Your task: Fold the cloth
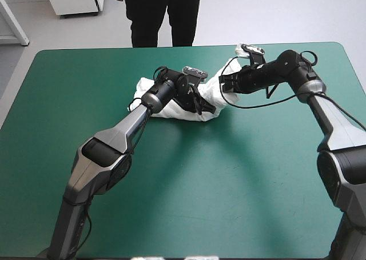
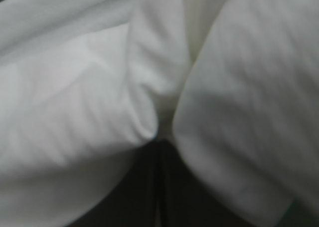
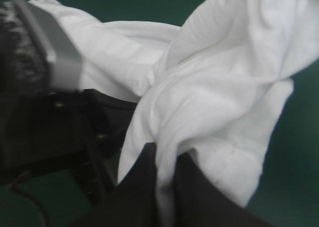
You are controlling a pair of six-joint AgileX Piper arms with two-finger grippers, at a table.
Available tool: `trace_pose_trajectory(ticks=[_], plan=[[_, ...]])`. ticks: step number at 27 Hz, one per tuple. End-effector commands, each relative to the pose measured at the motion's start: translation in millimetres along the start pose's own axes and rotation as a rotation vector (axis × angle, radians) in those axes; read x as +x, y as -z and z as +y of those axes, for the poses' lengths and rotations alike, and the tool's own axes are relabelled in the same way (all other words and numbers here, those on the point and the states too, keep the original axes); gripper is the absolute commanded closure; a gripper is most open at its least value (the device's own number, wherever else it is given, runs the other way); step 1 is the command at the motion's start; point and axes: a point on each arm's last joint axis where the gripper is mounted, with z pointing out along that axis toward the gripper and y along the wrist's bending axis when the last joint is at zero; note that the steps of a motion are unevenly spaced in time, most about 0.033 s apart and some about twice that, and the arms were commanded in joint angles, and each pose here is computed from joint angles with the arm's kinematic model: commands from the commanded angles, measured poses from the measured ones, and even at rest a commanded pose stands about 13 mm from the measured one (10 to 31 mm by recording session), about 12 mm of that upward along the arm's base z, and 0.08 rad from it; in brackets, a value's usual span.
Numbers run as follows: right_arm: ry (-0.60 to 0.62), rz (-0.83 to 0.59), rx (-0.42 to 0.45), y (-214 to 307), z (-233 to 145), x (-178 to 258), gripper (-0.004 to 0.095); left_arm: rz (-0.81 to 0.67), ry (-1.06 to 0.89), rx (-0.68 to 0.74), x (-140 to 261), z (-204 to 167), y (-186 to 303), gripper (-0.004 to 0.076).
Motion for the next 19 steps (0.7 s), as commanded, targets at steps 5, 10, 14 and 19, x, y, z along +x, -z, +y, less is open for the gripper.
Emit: trace_pose_trajectory(ticks=[5, 10, 14, 19], plan=[[0.083, -0.193, -0.079, 52.7, 55.6, -14.3, 0.0917, -0.064, -0.002, 0.025, -10.5, -8.5, 32.1, 0.0734], [0.089, -0.194, -0.079, 51.6, 57.7, -13.9, 0.0917, -0.069, -0.01, -0.001, -11.1, -6.3, 34.9, 0.0734], [0.098, -0.219, -0.063, 52.0, 56.5, -16.2, 0.0917, -0.102, 0.033, -0.067, -14.6, -2.9, 66.0, 0.0734], [0.1, -0.225, -0.058, 52.1, 56.0, -16.7, 0.0917, -0.137, 0.038, -0.19, -12.5, 7.1, 136.6, 0.0734]])
